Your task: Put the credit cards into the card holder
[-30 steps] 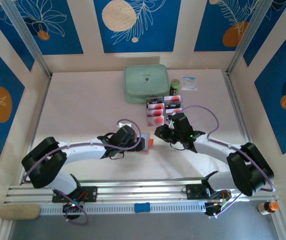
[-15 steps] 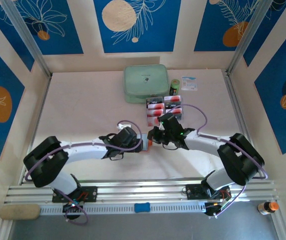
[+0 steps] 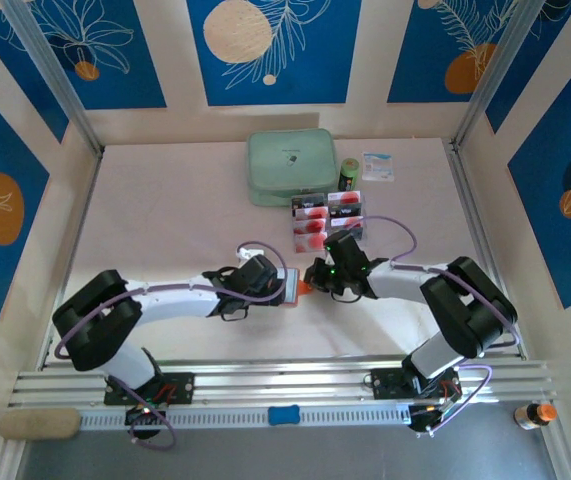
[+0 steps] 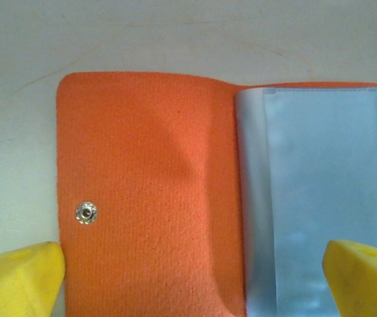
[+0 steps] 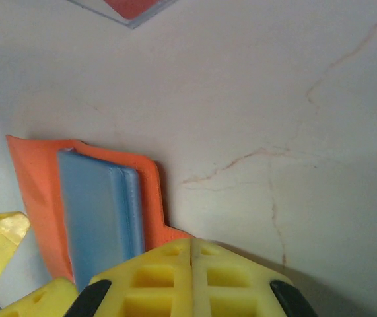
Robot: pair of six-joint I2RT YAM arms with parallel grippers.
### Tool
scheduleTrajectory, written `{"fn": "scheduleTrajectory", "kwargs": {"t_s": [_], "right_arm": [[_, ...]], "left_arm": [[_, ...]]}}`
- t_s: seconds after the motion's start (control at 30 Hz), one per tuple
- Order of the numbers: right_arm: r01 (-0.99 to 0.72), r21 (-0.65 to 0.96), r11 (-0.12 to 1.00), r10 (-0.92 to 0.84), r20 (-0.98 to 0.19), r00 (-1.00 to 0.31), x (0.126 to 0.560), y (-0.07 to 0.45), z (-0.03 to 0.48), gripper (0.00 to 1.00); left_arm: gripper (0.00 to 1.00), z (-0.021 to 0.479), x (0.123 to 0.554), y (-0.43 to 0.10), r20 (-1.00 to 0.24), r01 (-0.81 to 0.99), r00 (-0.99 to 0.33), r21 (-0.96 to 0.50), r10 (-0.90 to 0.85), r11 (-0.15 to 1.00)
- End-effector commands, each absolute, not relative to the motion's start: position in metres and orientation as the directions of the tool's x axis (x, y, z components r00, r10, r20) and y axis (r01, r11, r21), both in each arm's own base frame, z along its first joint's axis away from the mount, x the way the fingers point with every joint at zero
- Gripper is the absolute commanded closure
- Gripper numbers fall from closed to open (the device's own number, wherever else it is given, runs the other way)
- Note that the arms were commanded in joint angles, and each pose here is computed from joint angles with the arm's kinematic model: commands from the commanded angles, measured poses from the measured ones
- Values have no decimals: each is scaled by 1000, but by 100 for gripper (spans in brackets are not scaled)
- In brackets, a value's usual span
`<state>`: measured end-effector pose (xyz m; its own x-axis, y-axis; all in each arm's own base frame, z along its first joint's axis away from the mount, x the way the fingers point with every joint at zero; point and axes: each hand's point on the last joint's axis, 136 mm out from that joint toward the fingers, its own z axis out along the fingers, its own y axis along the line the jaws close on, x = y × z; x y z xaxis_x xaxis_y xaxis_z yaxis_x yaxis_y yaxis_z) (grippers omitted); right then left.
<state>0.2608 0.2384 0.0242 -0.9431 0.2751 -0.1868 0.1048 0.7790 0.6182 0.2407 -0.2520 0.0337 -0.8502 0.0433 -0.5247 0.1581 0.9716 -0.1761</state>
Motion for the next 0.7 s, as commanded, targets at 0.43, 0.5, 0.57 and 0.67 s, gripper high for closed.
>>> {"fn": "scheduleTrajectory", "kwargs": {"t_s": [0.43, 0.5, 0.57, 0.67], "right_arm": [[-41, 675, 737, 195, -270, -943, 304, 246, 71, 100], [-51, 675, 736, 179, -267, -947, 311, 251, 68, 100], [-62, 677, 733, 165, -266, -950, 317, 257, 66, 100], [-66, 677, 733, 153, -258, -954, 325, 264, 60, 100]], "left_arm": [[0, 32, 240, -247, -552, 151, -829, -64, 91, 986], [0, 31, 239, -247, -547, 150, -832, -64, 91, 987], [0, 31, 238, -247, -543, 152, -835, -64, 93, 986], [0, 31, 238, -247, -541, 152, -836, -65, 93, 986]]}}
